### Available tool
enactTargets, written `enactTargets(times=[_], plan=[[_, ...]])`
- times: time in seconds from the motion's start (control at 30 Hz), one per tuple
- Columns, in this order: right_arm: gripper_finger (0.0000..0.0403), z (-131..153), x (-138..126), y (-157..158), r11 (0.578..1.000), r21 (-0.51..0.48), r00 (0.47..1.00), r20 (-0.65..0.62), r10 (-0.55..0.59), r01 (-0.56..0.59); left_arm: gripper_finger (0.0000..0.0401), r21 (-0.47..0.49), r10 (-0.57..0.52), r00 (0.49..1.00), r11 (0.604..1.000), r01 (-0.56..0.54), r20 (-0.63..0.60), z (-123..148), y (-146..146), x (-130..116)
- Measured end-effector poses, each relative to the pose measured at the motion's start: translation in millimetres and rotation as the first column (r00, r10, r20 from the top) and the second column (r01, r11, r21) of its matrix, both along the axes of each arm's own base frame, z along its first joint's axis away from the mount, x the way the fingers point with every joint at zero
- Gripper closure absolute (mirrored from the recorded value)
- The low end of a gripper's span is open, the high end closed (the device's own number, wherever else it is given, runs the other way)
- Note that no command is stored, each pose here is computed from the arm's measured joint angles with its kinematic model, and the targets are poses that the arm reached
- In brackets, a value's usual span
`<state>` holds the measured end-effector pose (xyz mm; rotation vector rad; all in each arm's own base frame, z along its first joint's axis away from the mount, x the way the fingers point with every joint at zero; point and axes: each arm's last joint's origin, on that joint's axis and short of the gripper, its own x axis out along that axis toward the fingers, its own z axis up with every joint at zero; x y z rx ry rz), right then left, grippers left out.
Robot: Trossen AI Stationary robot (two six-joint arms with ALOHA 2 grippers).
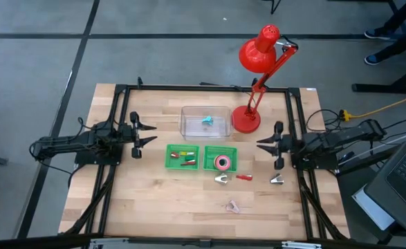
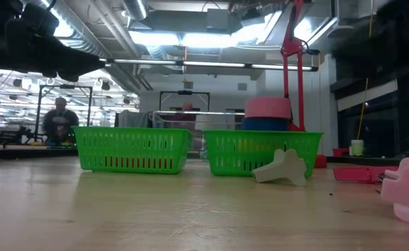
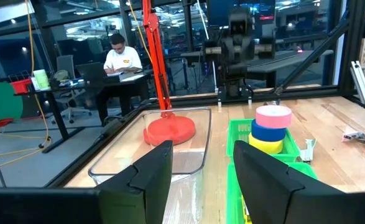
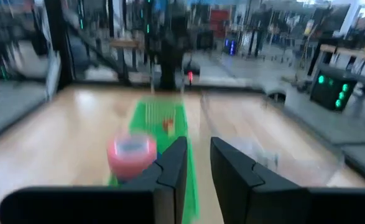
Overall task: Pick and place Stapler, Stapler remover, tape
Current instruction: Put the black staple remover into the transparent bin
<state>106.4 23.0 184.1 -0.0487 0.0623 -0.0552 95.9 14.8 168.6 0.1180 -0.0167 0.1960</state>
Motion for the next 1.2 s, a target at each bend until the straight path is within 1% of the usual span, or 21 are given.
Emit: enactTargets(times=[0.07,0.17,0.23,0.3,0.4,0.6,0.67,0.8,0.9,1.0,1.1,1.2], plan=[[0.0331,16.5,-1.5,-0.5,0.998,0.063,1.000,0.001,-0.003,0.003,0.0233,0.000,0.000,1.000,1.000,0.000,0.000,0.0,0.0,0.0],[0.0331,38.6,-5.5,-1.7,0.982,0.187,0.998,-0.058,-0.013,0.024,0.0233,0.000,0.000,1.000,1.000,0.000,0.000,0.0,0.0,0.0],[0.0331,53.8,-8.4,-2.7,0.973,0.228,0.994,-0.110,-0.019,0.044,0.0233,0.000,0.000,1.000,1.000,0.000,0.000,0.0,0.0,0.0],[0.0331,63.9,-8.4,-2.6,0.969,0.237,0.983,-0.182,-0.025,0.069,0.0233,0.000,0.000,1.000,1.000,0.000,0.001,0.1,0.0,0.0],[0.0331,78.7,-3.9,-0.7,0.971,0.223,0.962,-0.273,-0.029,0.092,0.0233,0.000,0.000,1.000,1.000,0.000,0.001,0.1,0.0,0.0],[0.0331,93.8,12.1,11.9,0.986,0.157,0.889,-0.457,0.025,0.053,0.0233,0.000,0.000,1.000,1.000,0.000,0.001,0.1,0.0,0.0],[0.0331,97.7,19.7,18.7,0.988,0.155,0.868,-0.493,0.062,0.017,0.0233,0.000,0.000,1.000,1.000,0.000,0.001,0.1,0.0,0.0],[0.0331,95.7,33.3,33.1,0.979,0.184,0.798,-0.576,0.176,-0.083,0.0233,-0.001,0.000,1.000,1.000,0.000,0.001,0.1,0.0,0.0],[0.0331,85.0,44.7,42.9,0.976,0.182,0.736,-0.644,0.208,-0.116,0.0233,0.000,0.000,1.000,1.000,0.000,0.001,0.1,0.0,0.0],[0.0331,71.2,57.3,50.9,0.981,0.162,0.679,-0.708,0.193,-0.110,0.0233,0.000,0.000,1.000,1.000,0.000,0.001,0.1,0.0,0.0],[0.0331,55.2,70.4,57.1,0.986,0.158,0.622,-0.766,0.161,-0.061,0.0233,0.000,0.000,1.000,1.000,0.000,0.001,0.1,0.0,0.0],[0.0331,41.7,83.5,63.4,0.986,0.163,0.592,-0.793,0.144,-0.020,0.0233,0.000,0.000,1.000,1.000,0.000,0.002,0.2,0.0,0.0]])
